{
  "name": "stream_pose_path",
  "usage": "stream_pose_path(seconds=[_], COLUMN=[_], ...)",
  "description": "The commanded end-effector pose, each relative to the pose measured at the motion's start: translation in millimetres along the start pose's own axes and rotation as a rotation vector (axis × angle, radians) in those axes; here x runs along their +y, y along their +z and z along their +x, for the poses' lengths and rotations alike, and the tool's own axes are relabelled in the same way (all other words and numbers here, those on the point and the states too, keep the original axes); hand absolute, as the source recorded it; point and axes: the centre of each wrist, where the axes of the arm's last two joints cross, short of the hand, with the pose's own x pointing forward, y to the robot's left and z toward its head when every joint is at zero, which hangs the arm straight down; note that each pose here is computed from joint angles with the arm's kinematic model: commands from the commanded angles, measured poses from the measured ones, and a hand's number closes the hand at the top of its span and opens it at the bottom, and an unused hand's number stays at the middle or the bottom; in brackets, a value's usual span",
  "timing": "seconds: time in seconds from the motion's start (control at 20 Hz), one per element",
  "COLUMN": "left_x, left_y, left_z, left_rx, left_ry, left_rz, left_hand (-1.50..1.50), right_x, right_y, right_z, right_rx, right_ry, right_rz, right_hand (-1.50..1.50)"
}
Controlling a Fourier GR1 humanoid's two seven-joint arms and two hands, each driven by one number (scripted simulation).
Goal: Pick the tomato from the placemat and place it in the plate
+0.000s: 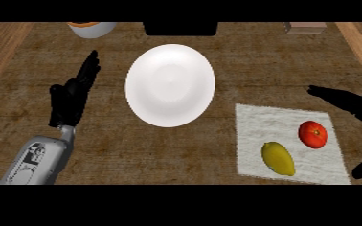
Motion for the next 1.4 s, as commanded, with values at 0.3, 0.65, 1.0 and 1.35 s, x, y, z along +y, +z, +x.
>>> stream_pose_path(seconds=[0.3, 0.65, 1.0, 1.35], left_x=[-12.8, -6.4, 15.5, -9.6], left_y=[-7.3, 16.4, 7.9, 5.0], left_z=[-4.7, -6.8, -7.4, 4.7], left_rx=[0.007, -0.019, 0.014, 0.008], left_ry=[0.002, -0.003, 0.015, 0.003], left_rz=[0.001, -0.004, -0.002, -0.002], left_hand=[0.0, 0.0, 0.0, 0.0], right_x=[35.6, 50.4, 73.1, 87.1], right_y=[-43.2, -48.2, -49.7, -64.3], right_z=[-12.7, -38.6, -37.4, -62.3], right_rx=[0.063, 0.091, 0.108, 0.061], right_ry=[0.087, 0.098, 0.085, 0.115], right_rz=[0.096, 0.138, 0.147, 0.042], right_hand=[-1.5, -1.5, -1.5, 1.5])
